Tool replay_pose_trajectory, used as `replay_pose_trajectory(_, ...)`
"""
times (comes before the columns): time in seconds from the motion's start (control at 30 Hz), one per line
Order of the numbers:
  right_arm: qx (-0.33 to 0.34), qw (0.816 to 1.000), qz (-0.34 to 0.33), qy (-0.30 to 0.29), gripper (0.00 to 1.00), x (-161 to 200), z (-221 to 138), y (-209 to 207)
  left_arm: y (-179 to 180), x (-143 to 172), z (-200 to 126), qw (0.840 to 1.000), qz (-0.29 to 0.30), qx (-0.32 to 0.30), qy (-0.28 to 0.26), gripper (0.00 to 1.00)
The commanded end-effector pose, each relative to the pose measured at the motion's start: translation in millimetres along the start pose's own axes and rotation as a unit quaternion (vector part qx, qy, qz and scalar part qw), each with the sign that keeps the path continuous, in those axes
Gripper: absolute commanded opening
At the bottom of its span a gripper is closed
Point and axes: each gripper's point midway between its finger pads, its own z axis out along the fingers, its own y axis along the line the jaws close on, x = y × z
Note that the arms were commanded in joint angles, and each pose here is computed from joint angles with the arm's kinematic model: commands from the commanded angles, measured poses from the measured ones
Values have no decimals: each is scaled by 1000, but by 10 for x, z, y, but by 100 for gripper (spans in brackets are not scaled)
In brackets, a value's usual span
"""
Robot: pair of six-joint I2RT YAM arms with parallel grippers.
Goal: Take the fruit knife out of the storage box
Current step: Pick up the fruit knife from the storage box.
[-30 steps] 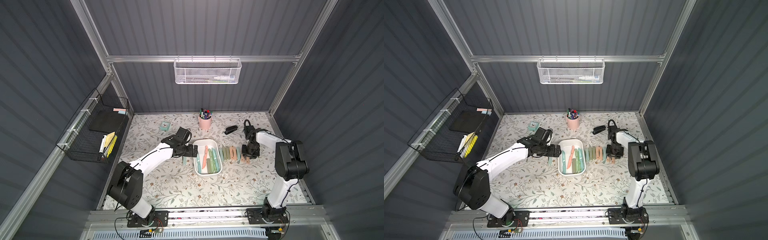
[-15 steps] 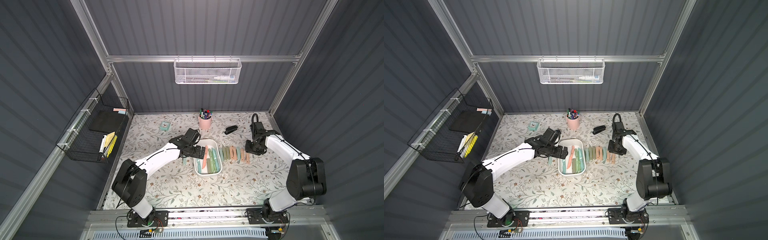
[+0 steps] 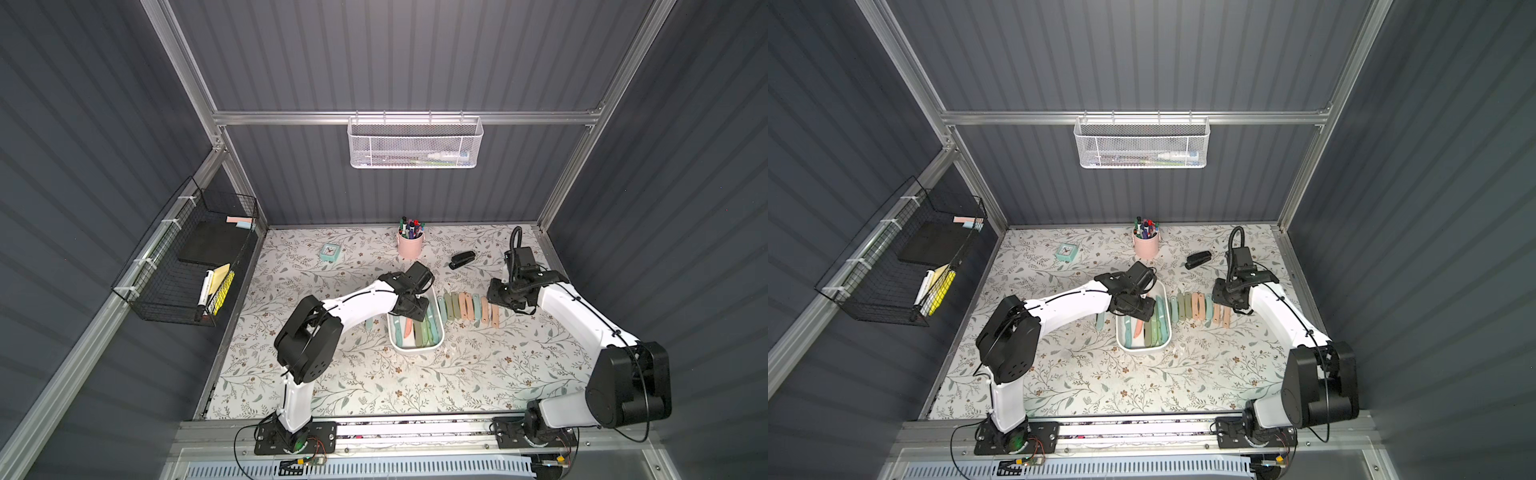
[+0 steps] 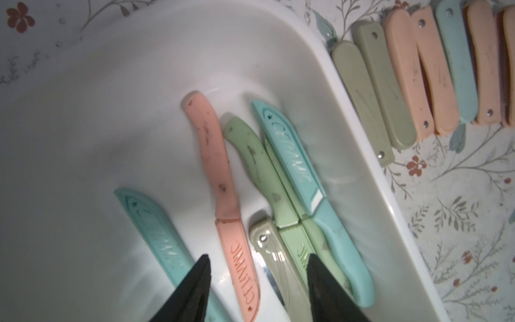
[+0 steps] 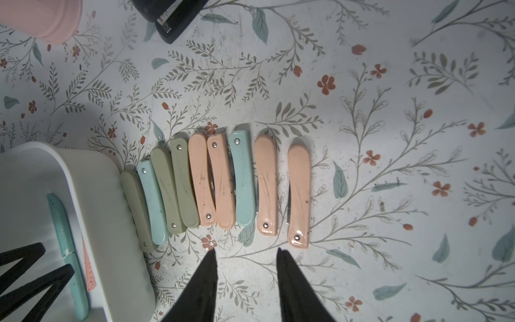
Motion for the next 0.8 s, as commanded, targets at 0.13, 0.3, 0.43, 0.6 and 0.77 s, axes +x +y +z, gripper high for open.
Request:
replay_pose_trajectory(0.13, -6, 1000, -5, 9, 39, 89, 17, 49, 159, 95, 135, 998, -40, -43, 39, 46)
replay_pose_trajectory(0.3, -13, 1000, -7, 8, 39, 82, 26, 99, 224, 172, 212, 996, -61, -50, 51, 51)
replay_pose_trajectory(0.43, -17, 1000, -12, 14, 39, 103, 54, 152, 298, 208, 272, 994, -71, -58, 58, 51)
replay_pose_trajectory(0.6, -20, 1000, -17, 14, 39, 101, 54, 198, 384, 269, 362, 992, -82, -61, 74, 47)
replay_pose_trajectory(0.77, -21, 999, -21, 15, 39, 100, 53, 234, 401, 315, 425, 991, -83, -61, 85, 46)
